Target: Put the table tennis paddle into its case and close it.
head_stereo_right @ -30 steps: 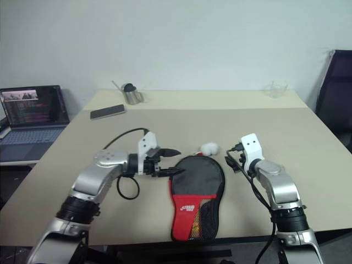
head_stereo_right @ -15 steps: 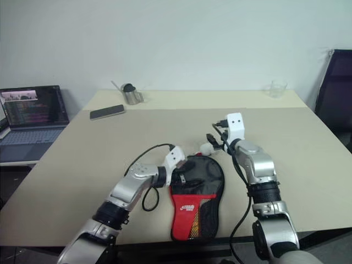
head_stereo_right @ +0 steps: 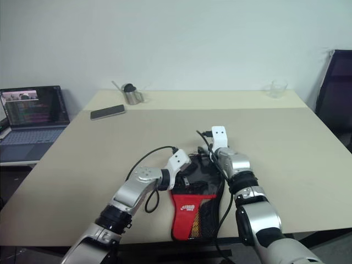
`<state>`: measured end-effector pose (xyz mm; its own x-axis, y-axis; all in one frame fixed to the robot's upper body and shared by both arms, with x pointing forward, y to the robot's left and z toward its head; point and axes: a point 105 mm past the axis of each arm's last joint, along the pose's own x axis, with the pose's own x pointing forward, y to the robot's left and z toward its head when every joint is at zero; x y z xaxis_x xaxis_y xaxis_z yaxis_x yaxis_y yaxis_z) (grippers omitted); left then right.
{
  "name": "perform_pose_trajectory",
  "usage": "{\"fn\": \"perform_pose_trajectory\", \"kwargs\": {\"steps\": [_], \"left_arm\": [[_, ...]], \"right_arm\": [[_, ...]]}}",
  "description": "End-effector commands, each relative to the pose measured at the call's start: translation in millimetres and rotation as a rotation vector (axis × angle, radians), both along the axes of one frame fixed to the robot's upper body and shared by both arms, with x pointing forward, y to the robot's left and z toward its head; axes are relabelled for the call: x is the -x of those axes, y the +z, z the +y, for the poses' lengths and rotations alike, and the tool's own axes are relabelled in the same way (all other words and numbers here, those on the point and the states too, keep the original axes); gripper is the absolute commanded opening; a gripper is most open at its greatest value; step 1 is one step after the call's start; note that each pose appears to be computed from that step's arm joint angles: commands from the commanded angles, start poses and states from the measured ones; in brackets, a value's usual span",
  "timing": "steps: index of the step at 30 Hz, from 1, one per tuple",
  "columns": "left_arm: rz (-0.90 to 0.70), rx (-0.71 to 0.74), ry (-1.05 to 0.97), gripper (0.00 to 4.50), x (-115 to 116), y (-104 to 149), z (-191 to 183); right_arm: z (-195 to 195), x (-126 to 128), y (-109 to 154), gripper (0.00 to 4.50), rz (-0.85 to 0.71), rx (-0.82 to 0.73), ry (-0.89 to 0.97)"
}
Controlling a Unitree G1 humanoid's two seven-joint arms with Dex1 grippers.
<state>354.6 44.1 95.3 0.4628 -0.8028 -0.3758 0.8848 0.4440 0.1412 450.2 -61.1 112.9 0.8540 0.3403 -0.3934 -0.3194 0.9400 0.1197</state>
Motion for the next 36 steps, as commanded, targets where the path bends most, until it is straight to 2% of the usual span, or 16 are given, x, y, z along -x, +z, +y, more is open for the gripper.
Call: {"fn": "perform_pose_trajectory", "kwargs": {"steps": [1,6,10,14,18,21,28,36], "left_arm": [[0.024,-0.014,0.006,4.49,5,-7,0],[0.033,-0.019,0.019,4.49,5,-9,-1],[0.03,-0.027,0.027,4.5,3,-11,0],[0.031,-0.027,0.019,4.5,3,-11,-1],[0.033,-0.031,0.012,4.5,4,-12,-3],[0.039,-0.034,0.005,4.5,4,-14,-5],[0.065,-0.035,-0.005,4.5,5,-18,-10],[0.085,-0.043,-0.002,4.5,2,-24,-8]], "right_arm": [[4,-6,15,4.5,-0.049,0.008,0.002],[4,-8,18,4.5,-0.061,0.001,0.0],[2,-10,24,3.29,-0.082,-0.015,-0.005],[2,-10,33,1.87,-0.107,-0.024,0.004],[-3,-12,39,0.9,-0.129,-0.014,-0.007],[-13,-15,43,0.67,-0.143,-0.004,-0.031],[-54,-16,47,0.66,-0.165,0.068,-0.099],[-128,6,41,0.66,-0.136,0.183,-0.173]]}}
